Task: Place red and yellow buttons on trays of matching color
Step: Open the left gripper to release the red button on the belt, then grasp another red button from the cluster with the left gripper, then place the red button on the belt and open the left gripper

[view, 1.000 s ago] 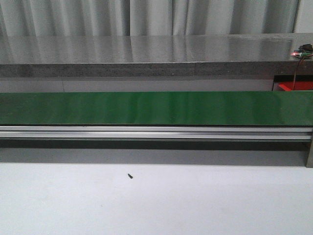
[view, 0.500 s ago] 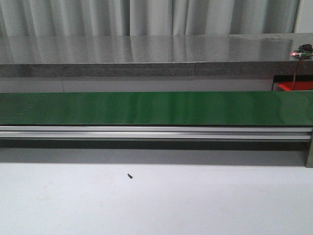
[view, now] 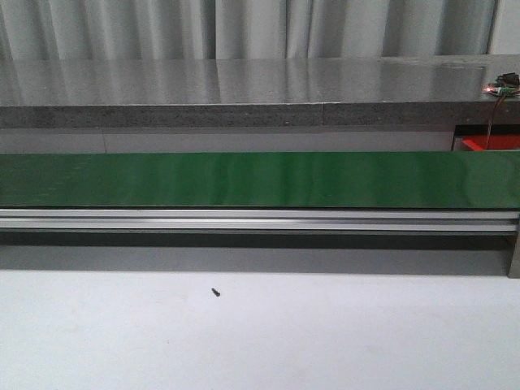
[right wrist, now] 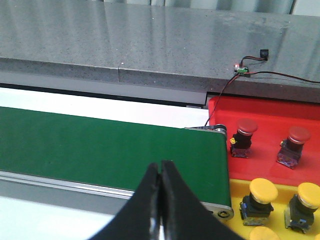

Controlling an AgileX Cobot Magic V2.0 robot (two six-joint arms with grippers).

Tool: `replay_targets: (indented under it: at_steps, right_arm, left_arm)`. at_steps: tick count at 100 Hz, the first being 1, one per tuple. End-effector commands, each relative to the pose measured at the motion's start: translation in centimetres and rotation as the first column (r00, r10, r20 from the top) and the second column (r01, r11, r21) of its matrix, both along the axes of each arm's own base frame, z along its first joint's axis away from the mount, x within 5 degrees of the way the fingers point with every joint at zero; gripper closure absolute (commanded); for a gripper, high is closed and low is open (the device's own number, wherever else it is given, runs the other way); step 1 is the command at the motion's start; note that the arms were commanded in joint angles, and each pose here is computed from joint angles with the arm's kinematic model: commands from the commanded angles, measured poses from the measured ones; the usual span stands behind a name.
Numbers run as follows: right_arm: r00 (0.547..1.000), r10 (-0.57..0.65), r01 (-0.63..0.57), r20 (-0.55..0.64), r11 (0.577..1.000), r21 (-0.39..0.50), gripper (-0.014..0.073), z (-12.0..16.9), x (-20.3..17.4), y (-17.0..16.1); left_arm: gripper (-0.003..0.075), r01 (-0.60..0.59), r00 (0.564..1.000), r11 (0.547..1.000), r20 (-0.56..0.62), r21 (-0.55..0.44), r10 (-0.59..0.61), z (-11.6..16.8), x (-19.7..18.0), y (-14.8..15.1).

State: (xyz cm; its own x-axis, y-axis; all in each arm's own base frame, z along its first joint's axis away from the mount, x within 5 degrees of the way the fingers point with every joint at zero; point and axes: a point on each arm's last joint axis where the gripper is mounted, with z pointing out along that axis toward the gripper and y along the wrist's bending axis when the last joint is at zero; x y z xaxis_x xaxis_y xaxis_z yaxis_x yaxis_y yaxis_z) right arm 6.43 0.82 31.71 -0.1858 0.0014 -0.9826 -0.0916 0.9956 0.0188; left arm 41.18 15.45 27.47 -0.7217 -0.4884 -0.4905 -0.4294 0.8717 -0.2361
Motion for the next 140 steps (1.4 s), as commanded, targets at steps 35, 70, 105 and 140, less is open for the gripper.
replay_targets:
  at_steps: [35, 70, 105, 140]
  right_arm:
    - [0.996, -0.01, 0.01, 0.087, 1.0, 0.008, 0.0663, 1.4, 0.1, -0.1]
    - [0.996, -0.01, 0.01, 0.087, 1.0, 0.008, 0.0663, 1.4, 0.1, -0.1]
    - [0.996, -0.01, 0.01, 0.087, 1.0, 0.008, 0.0663, 1.4, 0.1, -0.1]
    - [0.996, -0.01, 0.01, 0.087, 1.0, 0.008, 0.0663, 1.4, 0.1, -0.1]
  left_arm:
    - [0.0153, -0.097, 0.991, 0.995, 0.092, 0.0, 0.097, 0.6, 1.0, 0.7]
    - [0.0153, -0.136, 0.987, 0.991, 0.085, 0.015, 0.134, -0.7, 1.6, 1.3]
    - [0.0154, -0.148, 0.988, 0.989, 0.036, -0.005, 0.149, -3.2, 2.3, 1.6]
    - [0.024, -0.158, 0.986, 0.987, 0.049, -0.004, 0.158, -3.7, 2.6, 1.8]
